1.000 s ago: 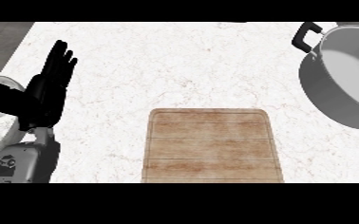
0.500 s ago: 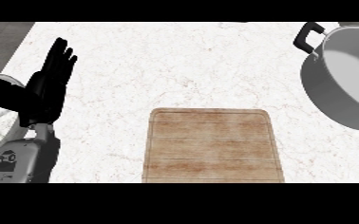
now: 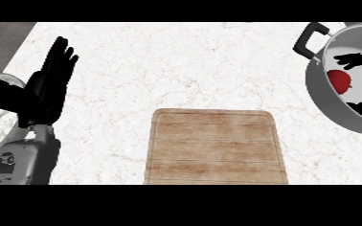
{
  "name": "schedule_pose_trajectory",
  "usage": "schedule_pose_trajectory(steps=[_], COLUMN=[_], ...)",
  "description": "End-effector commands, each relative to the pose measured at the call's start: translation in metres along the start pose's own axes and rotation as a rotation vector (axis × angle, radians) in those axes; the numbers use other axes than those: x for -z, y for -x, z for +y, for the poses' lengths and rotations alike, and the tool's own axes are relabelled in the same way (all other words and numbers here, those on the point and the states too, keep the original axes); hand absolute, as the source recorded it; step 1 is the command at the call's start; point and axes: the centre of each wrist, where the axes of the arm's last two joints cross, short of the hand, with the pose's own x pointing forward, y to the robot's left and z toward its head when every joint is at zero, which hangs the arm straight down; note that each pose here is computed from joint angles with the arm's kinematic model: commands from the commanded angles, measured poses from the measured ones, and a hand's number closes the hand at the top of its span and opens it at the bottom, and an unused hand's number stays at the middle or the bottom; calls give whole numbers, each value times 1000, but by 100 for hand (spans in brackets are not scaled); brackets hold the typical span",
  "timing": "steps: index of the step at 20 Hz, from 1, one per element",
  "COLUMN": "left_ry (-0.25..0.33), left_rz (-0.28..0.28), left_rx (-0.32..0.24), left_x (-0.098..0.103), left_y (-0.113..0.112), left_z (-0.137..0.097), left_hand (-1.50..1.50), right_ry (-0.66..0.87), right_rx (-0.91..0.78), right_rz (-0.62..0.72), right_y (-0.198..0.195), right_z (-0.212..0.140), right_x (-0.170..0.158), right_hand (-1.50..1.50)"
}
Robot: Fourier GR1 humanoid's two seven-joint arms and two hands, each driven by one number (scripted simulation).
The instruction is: Pick the tomato from the cutting board and place it in the pot
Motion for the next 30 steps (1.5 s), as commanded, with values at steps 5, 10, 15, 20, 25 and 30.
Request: schedule_pose_trajectory(steps=[5, 10, 15, 20, 25, 30], left_ry=[-10, 1, 1, 8, -20, 4], left_rz=[-6, -3, -3, -8, 2, -12], left_rx=[-3, -16, -18, -18, -10, -19], left_x=[-1, -3, -1, -1, -2, -4], left_y=[-4, 1, -2, -4, 2, 1], left_z=[5, -7, -15, -7, 4, -3], left_hand=[0, 0, 0, 0, 0, 0], right_ry=[48, 116, 155, 150, 130, 143], right_rx=[417, 548, 592, 604, 615, 596], right_rz=[-121, -88, -67, -32, -16, -12], right_y=[0, 5, -1, 2, 2, -1], right_z=[0, -25, -74, -84, -100, -102], right_x=[16, -2, -23, -40, -62, -57], right_hand=[-150, -150, -150, -150, -150, -150])
